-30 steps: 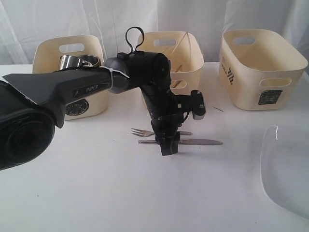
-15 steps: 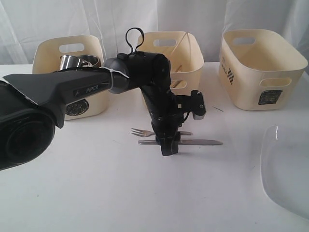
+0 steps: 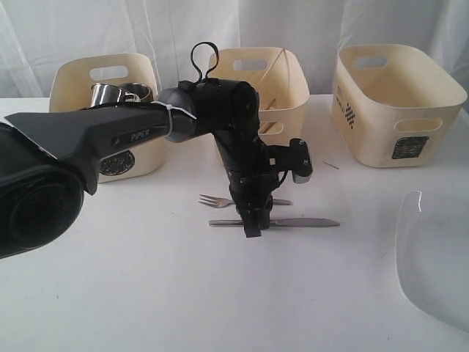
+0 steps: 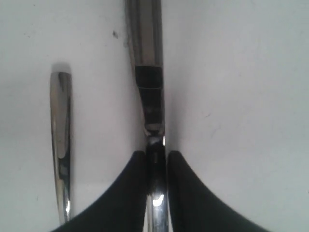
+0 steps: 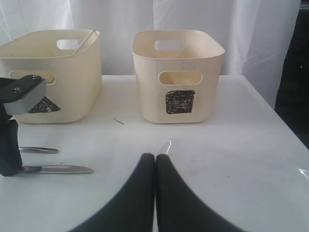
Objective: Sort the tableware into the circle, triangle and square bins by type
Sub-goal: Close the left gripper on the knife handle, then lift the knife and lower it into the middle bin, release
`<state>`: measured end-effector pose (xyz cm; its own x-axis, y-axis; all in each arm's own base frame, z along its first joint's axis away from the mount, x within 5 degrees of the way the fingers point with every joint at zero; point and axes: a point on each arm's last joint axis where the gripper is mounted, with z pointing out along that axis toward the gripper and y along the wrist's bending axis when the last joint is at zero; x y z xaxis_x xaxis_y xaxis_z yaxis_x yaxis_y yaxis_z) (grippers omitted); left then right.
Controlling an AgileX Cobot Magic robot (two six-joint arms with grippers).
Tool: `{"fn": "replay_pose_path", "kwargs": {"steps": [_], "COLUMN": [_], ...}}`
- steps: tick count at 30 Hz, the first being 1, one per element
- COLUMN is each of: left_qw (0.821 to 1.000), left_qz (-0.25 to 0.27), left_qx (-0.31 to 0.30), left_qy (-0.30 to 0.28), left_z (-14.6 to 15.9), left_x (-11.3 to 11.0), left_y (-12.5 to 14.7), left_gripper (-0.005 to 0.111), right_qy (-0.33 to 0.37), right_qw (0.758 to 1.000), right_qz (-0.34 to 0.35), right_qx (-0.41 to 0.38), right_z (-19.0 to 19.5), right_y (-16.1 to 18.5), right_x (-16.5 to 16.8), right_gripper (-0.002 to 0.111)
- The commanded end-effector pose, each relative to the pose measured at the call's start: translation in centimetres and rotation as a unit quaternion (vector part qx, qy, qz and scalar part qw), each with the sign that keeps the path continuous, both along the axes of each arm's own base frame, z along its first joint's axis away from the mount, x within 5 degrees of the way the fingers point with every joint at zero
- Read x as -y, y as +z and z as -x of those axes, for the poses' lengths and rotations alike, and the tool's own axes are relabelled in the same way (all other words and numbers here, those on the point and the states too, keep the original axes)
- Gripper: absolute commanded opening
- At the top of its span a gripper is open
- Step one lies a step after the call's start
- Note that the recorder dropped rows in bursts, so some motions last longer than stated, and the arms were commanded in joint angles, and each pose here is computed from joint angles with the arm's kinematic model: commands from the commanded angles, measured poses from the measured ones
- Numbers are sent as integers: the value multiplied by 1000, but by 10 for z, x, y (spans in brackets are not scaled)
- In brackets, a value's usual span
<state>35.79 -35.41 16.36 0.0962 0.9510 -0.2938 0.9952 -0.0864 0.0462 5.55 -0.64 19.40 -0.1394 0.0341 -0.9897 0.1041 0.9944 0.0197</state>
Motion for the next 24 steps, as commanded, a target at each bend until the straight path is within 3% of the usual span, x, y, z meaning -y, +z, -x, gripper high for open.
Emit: {"fn": "replay_pose_path", "kwargs": {"steps": [1, 5, 8, 16, 24], "left_qw": [998, 994, 992, 994, 995], "left_qz": [-43, -62, -65, -46, -27], "left_qx": [-46, -88, -109, -96, -94], "left_qy": [-7, -12, 0, 19, 24], "left_z": [6, 14, 18, 22, 21], "left_x": [-7, -10, -12, -11, -9], "left_y": [-14, -13, -7, 20, 22], "left_gripper": [10, 0, 0, 0, 0], "right_qy": [1, 1, 1, 1, 1], "right_qw": [1000, 1000, 1000, 1000, 1000], "right_qz": [3, 3, 3, 3, 3], "right_qx": [4, 4, 4, 4, 4], "right_z": [0, 0, 0, 0, 0], "right_y": [-1, -1, -1, -1, -1], "right_x": [0, 0, 0, 0, 0], "right_gripper": [0, 0, 0, 0, 0]}}
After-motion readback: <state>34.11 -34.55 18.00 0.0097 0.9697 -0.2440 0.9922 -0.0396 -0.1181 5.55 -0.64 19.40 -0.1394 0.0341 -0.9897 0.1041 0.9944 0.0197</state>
